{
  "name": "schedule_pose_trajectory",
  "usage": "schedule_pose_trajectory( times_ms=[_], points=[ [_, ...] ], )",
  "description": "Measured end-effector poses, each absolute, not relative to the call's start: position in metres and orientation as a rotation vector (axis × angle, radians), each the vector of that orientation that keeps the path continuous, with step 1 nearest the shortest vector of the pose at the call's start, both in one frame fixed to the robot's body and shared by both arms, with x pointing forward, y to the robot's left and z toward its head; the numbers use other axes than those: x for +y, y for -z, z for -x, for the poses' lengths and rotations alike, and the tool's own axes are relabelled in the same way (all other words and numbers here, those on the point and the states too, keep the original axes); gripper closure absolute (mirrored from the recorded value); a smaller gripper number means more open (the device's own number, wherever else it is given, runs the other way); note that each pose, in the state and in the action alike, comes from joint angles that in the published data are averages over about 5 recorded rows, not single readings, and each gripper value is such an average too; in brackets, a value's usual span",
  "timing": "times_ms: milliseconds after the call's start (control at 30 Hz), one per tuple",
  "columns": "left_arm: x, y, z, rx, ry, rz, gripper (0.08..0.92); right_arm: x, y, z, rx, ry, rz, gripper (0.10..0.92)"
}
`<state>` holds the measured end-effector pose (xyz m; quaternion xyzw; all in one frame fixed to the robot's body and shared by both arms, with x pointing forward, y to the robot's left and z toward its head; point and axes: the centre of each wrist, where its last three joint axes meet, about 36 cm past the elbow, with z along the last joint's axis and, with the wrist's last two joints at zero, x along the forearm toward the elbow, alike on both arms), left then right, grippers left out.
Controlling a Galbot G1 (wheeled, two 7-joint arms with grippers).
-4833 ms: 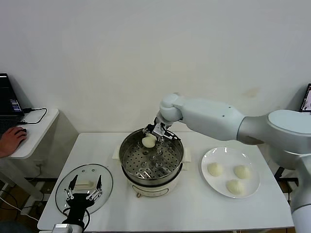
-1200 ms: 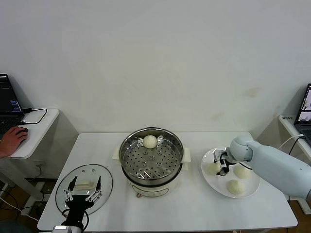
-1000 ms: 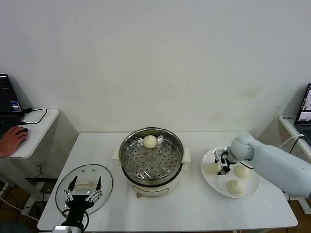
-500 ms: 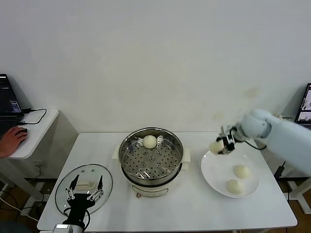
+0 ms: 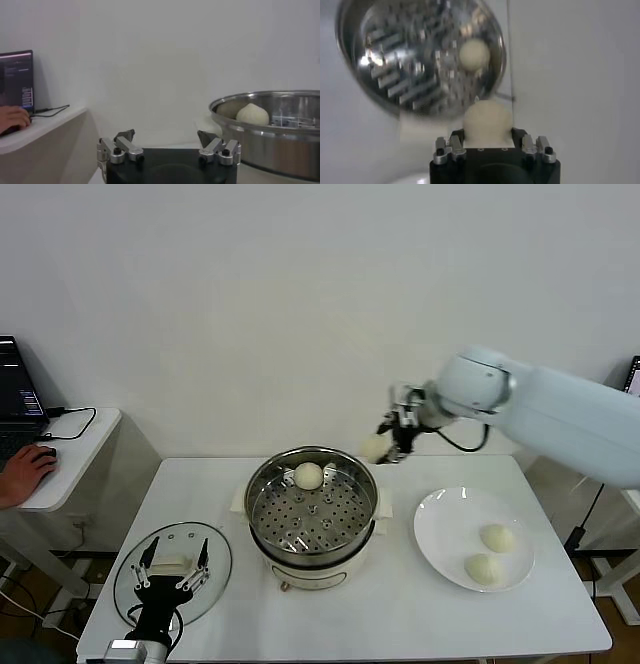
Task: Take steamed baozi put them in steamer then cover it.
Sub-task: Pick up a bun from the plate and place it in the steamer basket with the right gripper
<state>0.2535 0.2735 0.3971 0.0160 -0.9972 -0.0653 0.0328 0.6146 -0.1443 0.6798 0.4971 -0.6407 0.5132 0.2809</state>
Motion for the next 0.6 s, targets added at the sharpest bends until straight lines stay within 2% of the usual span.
schedule_pose_trajectory(
  times_ms=[300, 600],
  points=[
    [0.275, -0.399, -0.254, -3.083, 0.201, -0.065, 0.177, -0.056, -0.643, -0.614, -1.641, -1.361, -1.400, 0.428],
    [0.277, -0.401, -0.254, -3.092, 0.197, -0.073, 0.177, -0.003, -0.610, -0.614, -1.596, -1.359, -1.418, 0.428]
  ],
)
